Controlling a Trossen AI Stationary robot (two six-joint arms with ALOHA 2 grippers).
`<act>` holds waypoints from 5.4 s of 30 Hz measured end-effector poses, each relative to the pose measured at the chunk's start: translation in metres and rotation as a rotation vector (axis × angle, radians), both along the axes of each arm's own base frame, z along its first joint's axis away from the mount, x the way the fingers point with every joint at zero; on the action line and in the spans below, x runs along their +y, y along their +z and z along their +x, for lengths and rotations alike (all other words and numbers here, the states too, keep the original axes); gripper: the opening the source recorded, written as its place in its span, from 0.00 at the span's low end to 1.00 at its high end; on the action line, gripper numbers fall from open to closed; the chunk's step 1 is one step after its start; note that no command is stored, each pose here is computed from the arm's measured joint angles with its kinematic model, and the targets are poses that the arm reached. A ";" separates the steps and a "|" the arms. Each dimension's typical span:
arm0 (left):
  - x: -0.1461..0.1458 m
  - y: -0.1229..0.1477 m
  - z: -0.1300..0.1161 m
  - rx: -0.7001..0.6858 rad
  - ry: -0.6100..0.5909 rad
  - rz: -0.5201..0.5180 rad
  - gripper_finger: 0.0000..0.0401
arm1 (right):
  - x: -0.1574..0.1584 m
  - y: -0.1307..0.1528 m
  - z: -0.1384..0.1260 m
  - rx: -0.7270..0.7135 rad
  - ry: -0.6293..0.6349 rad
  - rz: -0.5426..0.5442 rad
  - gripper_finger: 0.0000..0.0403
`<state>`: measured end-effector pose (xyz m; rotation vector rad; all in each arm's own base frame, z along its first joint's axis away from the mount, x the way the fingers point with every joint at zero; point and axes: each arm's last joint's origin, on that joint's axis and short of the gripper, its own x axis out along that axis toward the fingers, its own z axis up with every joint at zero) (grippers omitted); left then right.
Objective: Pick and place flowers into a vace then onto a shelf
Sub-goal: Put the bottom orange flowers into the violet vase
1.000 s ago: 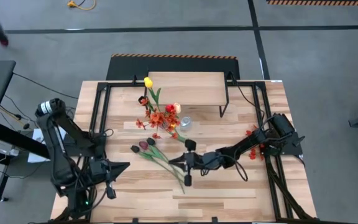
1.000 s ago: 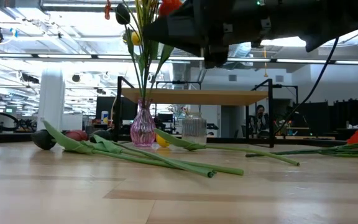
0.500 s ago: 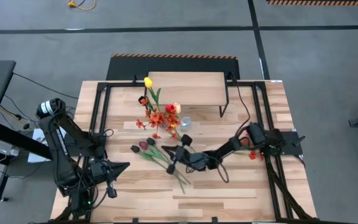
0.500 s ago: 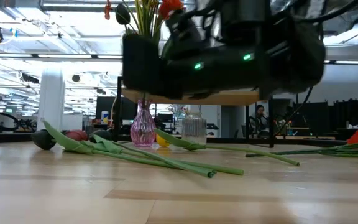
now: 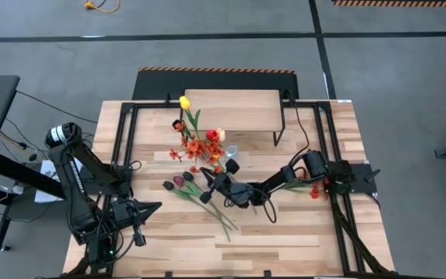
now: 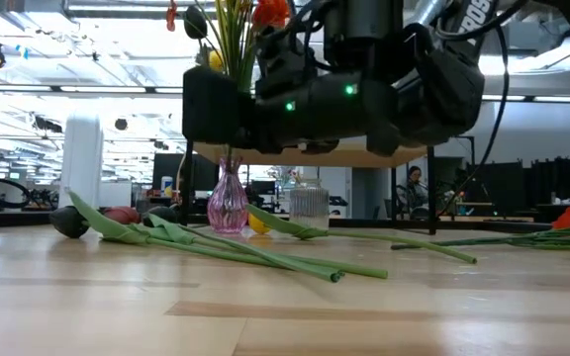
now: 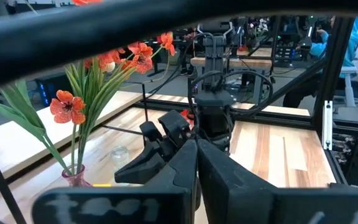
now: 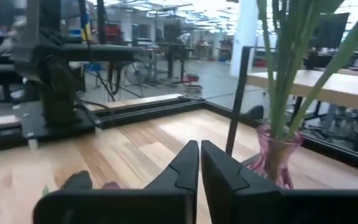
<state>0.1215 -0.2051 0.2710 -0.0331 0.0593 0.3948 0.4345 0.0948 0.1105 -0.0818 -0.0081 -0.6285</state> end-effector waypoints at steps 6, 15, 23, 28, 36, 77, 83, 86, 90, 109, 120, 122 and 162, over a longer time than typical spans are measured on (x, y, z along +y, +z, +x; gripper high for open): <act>0.000 -0.001 0.000 0.029 -0.008 0.005 0.00 | 0.002 0.007 0.005 -0.001 -0.001 -0.028 0.13; 0.000 -0.001 0.000 0.044 -0.013 0.000 0.00 | -0.002 0.014 0.009 0.017 -0.119 -0.055 0.27; 0.000 -0.001 0.000 0.055 -0.016 0.007 0.00 | -0.012 0.014 0.011 0.053 -0.166 -0.091 0.30; 0.000 -0.001 0.000 0.055 -0.016 0.007 0.00 | -0.020 0.014 0.012 0.054 -0.183 -0.091 0.30; 0.000 -0.001 0.000 0.055 -0.016 0.006 0.00 | -0.030 0.014 0.014 0.055 -0.204 -0.090 0.30; 0.000 -0.001 0.000 0.062 -0.019 0.006 0.00 | -0.045 0.028 0.025 0.048 -0.246 -0.119 0.29; 0.000 -0.001 0.000 0.062 -0.019 0.006 0.00 | -0.045 0.028 0.025 0.048 -0.246 -0.119 0.22; 0.000 -0.001 0.000 0.062 -0.019 0.006 0.00 | -0.045 0.028 0.025 0.047 -0.246 -0.118 0.16; 0.000 -0.001 0.000 0.062 -0.019 0.006 0.00 | -0.045 0.028 0.025 0.041 -0.245 -0.112 0.07; 0.000 -0.001 0.000 0.062 -0.018 0.006 0.00 | -0.044 0.023 0.025 0.057 -0.234 -0.076 0.02; 0.000 -0.001 0.000 0.062 -0.018 0.005 0.00 | -0.041 0.023 0.025 0.065 -0.229 -0.083 0.01; 0.000 -0.001 0.000 0.062 -0.018 0.005 0.00 | -0.041 0.025 0.026 0.087 -0.227 -0.089 0.01; -0.001 -0.002 0.000 0.085 -0.026 -0.010 0.00 | -0.090 0.081 0.071 0.433 0.016 0.119 0.00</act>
